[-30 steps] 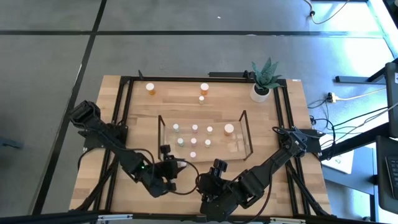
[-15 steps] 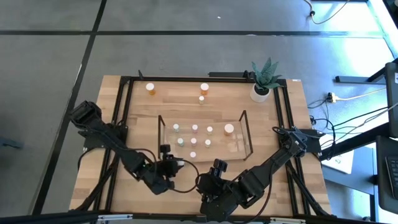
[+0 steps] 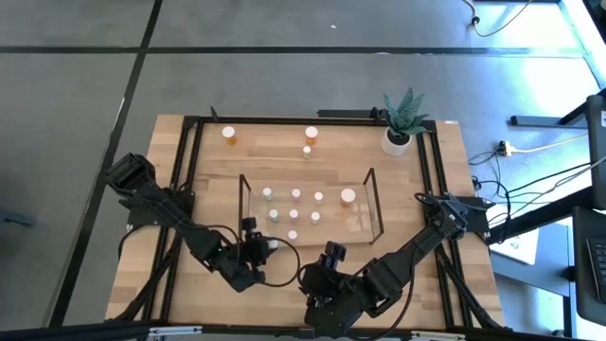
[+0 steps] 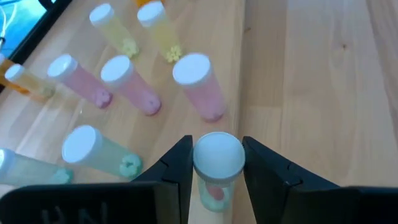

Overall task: Pick and place medicine bottles onto shelf by color
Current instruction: Put the blue pill bottle on the shelf aligned with the other blue pill bottles

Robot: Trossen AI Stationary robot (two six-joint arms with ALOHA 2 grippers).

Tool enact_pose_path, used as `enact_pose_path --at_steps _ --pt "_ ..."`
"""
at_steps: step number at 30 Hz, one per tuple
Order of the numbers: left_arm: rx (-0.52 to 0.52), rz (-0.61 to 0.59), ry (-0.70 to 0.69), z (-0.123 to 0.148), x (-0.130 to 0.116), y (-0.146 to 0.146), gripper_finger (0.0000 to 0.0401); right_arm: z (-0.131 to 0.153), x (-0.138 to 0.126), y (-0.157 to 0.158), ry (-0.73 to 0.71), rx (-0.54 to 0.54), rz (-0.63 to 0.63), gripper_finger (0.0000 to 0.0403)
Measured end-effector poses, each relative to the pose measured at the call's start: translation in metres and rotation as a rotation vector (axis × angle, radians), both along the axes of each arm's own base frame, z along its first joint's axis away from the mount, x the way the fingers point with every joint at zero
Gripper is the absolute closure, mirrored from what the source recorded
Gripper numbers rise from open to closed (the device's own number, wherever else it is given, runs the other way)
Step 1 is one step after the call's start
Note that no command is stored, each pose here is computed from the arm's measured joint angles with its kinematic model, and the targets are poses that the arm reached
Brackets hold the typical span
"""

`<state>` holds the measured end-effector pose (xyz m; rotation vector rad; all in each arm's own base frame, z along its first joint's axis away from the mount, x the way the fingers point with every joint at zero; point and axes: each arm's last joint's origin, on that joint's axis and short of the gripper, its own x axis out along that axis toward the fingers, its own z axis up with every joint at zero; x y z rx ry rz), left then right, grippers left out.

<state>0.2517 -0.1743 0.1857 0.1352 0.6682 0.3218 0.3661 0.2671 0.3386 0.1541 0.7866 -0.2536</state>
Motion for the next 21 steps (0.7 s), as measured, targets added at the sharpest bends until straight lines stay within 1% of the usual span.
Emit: enact_pose_path --at_steps 18,21 --pt "-0.029 0.044 -0.002 -0.0022 0.002 0.0062 0.0295 0.0 0.0 -0.0001 -0.002 0.0 -0.004 0.0154" --pt "-0.031 0.046 -0.002 -0.0022 0.002 0.0063 0.0295 0.0003 0.0002 -0.0006 -0.013 -0.013 -0.016 0.0154"
